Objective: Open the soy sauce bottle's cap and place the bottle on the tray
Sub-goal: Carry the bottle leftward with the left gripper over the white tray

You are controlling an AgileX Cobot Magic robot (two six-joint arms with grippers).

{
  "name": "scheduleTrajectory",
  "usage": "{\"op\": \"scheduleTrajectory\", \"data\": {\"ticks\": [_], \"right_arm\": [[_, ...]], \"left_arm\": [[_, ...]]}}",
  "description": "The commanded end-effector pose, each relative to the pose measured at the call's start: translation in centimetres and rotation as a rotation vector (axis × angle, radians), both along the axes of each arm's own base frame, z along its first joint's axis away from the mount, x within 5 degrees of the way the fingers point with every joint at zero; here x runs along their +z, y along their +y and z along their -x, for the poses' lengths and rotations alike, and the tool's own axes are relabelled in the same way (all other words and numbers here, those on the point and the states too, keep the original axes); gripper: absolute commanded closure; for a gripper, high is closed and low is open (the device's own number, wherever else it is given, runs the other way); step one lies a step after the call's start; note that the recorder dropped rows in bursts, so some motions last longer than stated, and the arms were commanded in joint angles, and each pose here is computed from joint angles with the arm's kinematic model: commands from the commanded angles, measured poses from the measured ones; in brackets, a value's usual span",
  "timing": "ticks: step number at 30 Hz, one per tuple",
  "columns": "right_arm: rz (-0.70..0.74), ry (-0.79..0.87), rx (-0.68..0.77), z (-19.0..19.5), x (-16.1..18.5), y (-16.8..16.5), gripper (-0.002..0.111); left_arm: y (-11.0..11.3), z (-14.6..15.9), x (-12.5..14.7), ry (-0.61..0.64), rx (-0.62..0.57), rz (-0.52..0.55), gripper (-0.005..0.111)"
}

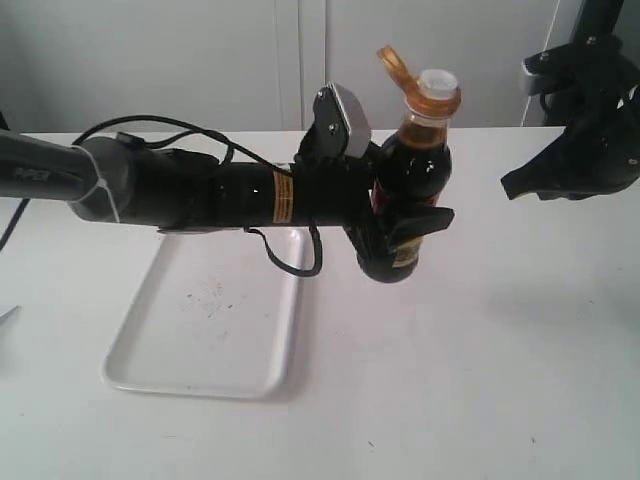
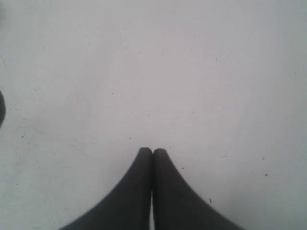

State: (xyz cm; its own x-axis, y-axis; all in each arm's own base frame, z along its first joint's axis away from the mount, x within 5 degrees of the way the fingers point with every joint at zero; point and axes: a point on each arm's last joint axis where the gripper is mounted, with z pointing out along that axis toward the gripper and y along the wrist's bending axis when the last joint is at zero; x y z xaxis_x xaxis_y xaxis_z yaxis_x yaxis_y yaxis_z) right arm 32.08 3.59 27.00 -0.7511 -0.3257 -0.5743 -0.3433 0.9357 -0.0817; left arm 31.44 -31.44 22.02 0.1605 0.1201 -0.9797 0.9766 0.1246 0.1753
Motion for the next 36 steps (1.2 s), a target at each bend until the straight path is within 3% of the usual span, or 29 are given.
{"op": "scheduleTrajectory", "data": {"ticks": [1,10,21,31,36], "right_arm": [[0.003,-0.015,-0.014,-0.1,-0.1,-0.3,0.108],[-0.005,-0.014,-0.017,-0.1,-0.1,-0.3,0.108],[-0.026,-0.014,-0.022,-0.1,-0.1,-0.1,0.108],[-0.036,-0.009,-0.024,-0.1,-0.1,0.0,0.108],[-0.036,-0.006,-0.023,0.0,-0.1,0.0,0.108]], "left_arm": [[1.3,1.7,3.4,-0.069,-0.005,0.136,0.107],[4.4,3.2,3.4,-0.083,0.041,0.139,0.107],[11.9,2.2,1.6,0.000,0.254,0.105,0.107],[15.6,2.5,0.4,0.032,0.368,0.082,0.107],[16.0,2.5,0.1,0.022,0.384,0.073,0.107]]}}
